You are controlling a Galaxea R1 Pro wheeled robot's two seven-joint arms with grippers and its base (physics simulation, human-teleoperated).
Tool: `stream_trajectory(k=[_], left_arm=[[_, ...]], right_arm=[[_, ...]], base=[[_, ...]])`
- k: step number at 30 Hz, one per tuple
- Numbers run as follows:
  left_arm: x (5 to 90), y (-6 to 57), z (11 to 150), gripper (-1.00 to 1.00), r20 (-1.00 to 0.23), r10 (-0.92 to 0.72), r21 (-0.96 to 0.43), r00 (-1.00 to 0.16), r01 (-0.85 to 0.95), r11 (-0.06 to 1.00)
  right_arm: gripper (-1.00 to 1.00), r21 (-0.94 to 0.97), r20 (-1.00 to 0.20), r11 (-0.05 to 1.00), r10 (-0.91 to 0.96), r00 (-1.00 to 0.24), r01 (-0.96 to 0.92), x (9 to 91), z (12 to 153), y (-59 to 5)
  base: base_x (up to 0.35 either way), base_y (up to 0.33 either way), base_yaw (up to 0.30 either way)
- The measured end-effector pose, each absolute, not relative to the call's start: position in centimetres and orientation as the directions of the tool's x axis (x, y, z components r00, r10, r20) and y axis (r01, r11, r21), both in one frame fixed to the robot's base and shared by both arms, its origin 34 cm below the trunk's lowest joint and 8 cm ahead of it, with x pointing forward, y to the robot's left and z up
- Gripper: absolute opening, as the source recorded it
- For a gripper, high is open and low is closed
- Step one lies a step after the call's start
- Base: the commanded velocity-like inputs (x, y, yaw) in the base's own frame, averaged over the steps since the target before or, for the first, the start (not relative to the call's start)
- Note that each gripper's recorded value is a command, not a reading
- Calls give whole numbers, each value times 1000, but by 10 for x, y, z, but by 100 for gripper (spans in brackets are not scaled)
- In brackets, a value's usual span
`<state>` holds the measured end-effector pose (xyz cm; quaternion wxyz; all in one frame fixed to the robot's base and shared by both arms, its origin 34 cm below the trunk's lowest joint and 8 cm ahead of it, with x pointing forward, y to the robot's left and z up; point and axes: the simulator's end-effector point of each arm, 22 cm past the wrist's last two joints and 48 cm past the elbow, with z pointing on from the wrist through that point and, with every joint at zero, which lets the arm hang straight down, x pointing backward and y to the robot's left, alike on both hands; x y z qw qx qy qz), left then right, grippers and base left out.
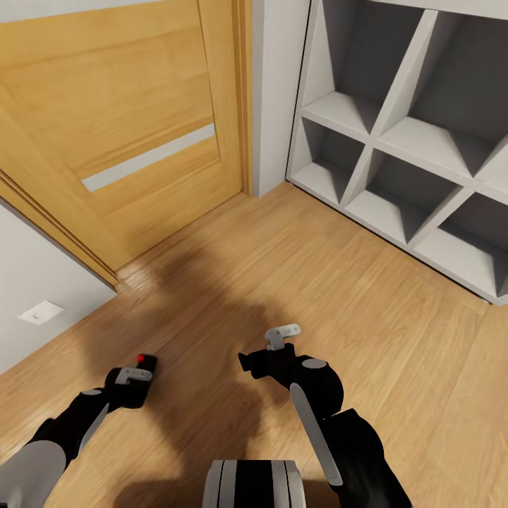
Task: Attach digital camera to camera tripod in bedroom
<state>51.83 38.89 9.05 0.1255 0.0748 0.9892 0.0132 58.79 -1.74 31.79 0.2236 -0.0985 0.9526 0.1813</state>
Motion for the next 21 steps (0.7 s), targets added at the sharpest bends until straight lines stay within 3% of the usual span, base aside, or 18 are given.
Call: stream_trajectory(k=[21], left_arm=[[533, 384, 99, -100, -273, 164, 34, -948, 161, 986]], right_arm=[[100, 301, -461, 916, -105, -881, -266, 588, 317, -18]], base=[[0, 0, 0]])
